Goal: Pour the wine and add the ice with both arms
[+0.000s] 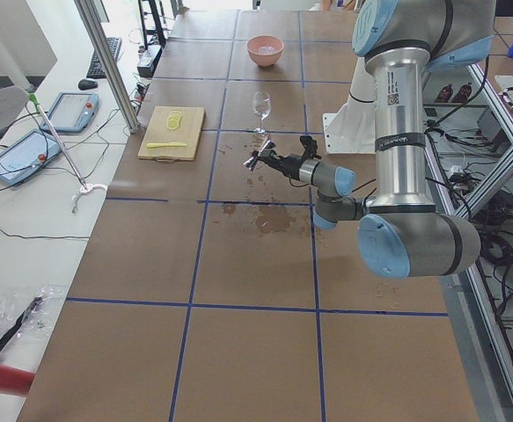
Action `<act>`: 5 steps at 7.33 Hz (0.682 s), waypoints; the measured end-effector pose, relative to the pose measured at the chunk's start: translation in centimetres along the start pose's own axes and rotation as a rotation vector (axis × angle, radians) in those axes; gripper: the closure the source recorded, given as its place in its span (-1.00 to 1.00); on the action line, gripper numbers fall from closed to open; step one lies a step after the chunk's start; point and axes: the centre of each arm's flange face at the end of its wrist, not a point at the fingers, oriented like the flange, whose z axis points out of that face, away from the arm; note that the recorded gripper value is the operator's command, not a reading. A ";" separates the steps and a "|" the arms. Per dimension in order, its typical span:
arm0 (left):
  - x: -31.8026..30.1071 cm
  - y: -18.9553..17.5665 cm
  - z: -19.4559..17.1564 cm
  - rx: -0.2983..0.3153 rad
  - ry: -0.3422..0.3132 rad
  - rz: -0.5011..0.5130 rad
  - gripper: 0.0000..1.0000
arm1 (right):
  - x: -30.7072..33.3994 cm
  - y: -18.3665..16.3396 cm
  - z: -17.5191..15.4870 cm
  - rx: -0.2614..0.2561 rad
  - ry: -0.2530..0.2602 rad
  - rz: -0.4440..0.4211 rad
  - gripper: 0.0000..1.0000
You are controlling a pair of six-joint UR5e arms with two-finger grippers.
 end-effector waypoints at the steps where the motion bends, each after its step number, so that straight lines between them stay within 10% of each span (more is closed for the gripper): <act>1: 0.0 1.4 -1.0 -0.005 0.020 -0.117 1.00 | -0.1 0.0 -0.1 0.001 0.000 -0.001 -1.00; 5: 2.4 5.0 -1.8 -0.058 0.096 -0.519 1.00 | -0.2 -0.1 -0.2 0.006 0.001 -0.005 -1.00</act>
